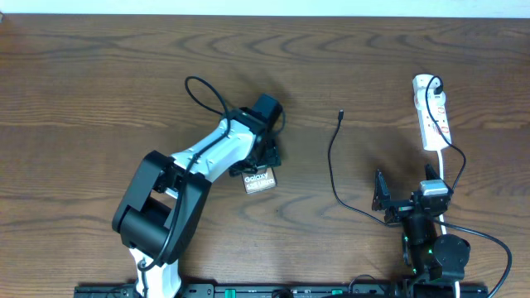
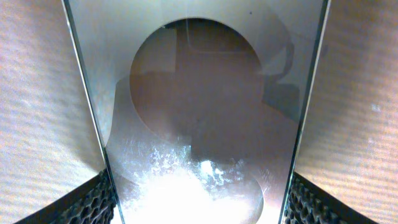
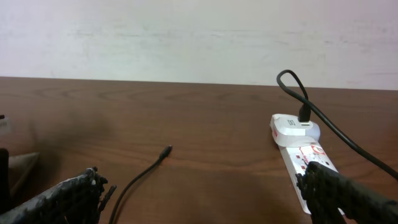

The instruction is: Plug charger to phone and switch on socket

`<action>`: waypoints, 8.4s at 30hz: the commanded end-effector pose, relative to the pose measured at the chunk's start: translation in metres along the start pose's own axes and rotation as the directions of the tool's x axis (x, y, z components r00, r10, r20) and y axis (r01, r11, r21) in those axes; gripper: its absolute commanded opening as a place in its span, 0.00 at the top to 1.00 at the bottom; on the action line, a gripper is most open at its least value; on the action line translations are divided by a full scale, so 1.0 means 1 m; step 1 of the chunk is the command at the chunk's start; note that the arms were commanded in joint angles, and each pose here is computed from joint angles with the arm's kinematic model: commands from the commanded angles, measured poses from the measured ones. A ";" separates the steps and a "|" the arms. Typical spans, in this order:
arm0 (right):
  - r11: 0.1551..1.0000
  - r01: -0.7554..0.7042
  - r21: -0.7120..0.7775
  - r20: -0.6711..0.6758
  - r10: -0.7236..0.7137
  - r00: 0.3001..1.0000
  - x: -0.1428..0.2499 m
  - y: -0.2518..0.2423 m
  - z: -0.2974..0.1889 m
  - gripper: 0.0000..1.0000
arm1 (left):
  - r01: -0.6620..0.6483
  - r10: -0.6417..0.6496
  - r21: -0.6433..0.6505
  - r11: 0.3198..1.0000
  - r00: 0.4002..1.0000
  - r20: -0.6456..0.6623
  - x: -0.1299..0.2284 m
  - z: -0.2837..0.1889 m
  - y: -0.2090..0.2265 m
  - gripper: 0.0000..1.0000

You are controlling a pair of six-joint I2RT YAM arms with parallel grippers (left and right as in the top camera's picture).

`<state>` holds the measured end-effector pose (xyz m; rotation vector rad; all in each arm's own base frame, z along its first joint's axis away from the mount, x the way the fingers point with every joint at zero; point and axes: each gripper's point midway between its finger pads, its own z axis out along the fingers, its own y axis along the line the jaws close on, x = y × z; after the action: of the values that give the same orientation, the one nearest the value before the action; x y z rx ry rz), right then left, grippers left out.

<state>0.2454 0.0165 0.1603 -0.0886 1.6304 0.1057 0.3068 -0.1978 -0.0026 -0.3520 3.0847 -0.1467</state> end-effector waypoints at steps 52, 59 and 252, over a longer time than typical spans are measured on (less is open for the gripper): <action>1.000 -0.002 -0.006 -0.002 0.002 1.000 0.001 0.001 0.000 0.01 | -0.043 0.057 -0.132 0.990 0.993 0.101 -0.014 0.025 0.009 0.02; 1.000 -0.002 -0.006 -0.002 0.002 1.000 0.001 0.001 0.000 0.01 | -0.067 0.080 -0.128 0.990 0.991 0.104 -0.010 0.025 0.002 0.02; 0.341 -0.840 -0.422 -0.868 0.116 0.483 -0.025 0.177 0.096 0.99 | -0.367 0.520 0.911 -0.187 0.750 0.409 0.007 -0.230 -0.163 0.73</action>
<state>0.3162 0.2036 0.1902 -0.3422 2.1926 1.7305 0.3416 -0.3283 0.2276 0.7610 1.9808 -2.1623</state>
